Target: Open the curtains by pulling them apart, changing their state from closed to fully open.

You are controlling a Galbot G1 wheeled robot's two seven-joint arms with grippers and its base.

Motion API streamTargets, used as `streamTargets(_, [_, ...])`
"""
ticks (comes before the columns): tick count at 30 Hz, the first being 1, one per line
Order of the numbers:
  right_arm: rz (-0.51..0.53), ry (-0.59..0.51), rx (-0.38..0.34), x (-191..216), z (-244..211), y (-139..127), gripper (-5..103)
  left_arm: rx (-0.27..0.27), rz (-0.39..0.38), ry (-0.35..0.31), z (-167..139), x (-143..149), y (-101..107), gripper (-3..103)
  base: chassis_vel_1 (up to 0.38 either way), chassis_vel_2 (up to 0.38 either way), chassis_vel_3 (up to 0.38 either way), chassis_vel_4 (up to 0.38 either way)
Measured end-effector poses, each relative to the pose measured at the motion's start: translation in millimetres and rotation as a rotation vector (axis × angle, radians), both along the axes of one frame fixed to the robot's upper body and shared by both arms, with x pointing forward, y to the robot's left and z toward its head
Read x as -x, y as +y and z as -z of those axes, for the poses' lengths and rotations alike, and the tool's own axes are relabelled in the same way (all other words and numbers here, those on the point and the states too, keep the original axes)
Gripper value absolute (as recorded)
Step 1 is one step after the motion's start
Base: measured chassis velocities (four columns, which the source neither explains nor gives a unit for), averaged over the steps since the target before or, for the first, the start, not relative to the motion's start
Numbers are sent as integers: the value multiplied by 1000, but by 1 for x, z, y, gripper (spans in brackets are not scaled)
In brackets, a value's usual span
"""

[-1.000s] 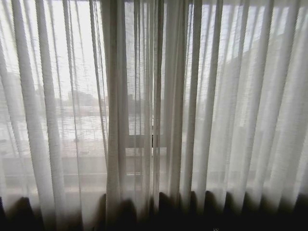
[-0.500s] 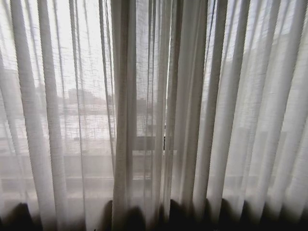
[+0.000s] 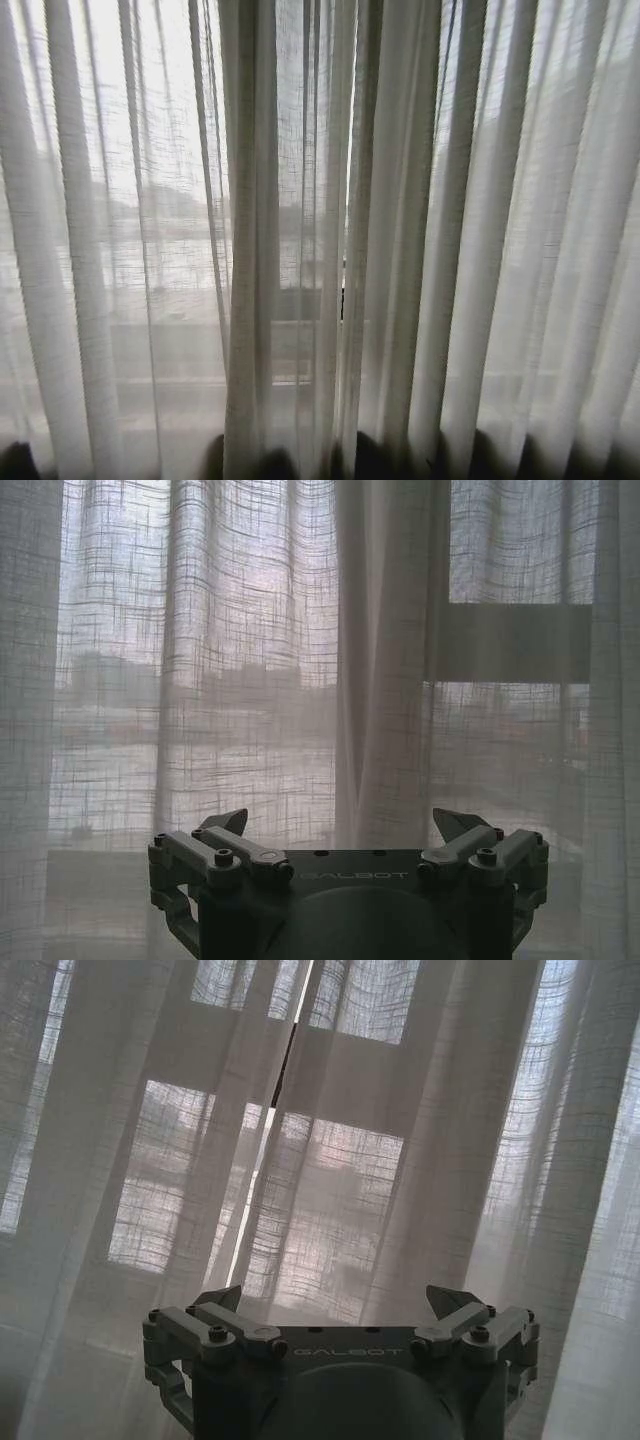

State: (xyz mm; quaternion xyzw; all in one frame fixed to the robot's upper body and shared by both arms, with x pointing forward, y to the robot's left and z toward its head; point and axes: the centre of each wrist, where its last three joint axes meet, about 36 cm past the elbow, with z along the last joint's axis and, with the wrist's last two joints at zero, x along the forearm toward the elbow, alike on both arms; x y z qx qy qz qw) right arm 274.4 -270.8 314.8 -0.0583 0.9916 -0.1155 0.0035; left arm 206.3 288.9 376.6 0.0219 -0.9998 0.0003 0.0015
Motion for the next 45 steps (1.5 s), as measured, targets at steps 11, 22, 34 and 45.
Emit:
streamTargets(11, [-156, -27, -5, 3, -1, 17, 100, -3, -1, 4, 2, -1, 1, 100, -106, 87, 93, -105])
streamTargets(22, [-130, -29, -126, -51, -39, 85, 100, 2, -26, -3, -3, -7, -2, 100, 0, 0, 0, 0])
streamTargets(34, [-32, -7, -154, -97, -30, 111, 100, -15, -29, 18, 3, -10, -6, 100, 0, 0, 0, 0])
streamTargets(45, [36, -39, -144, -156, -27, 98, 100, -38, -27, 42, 5, -10, -3, 100, 0, 0, 0, 0])
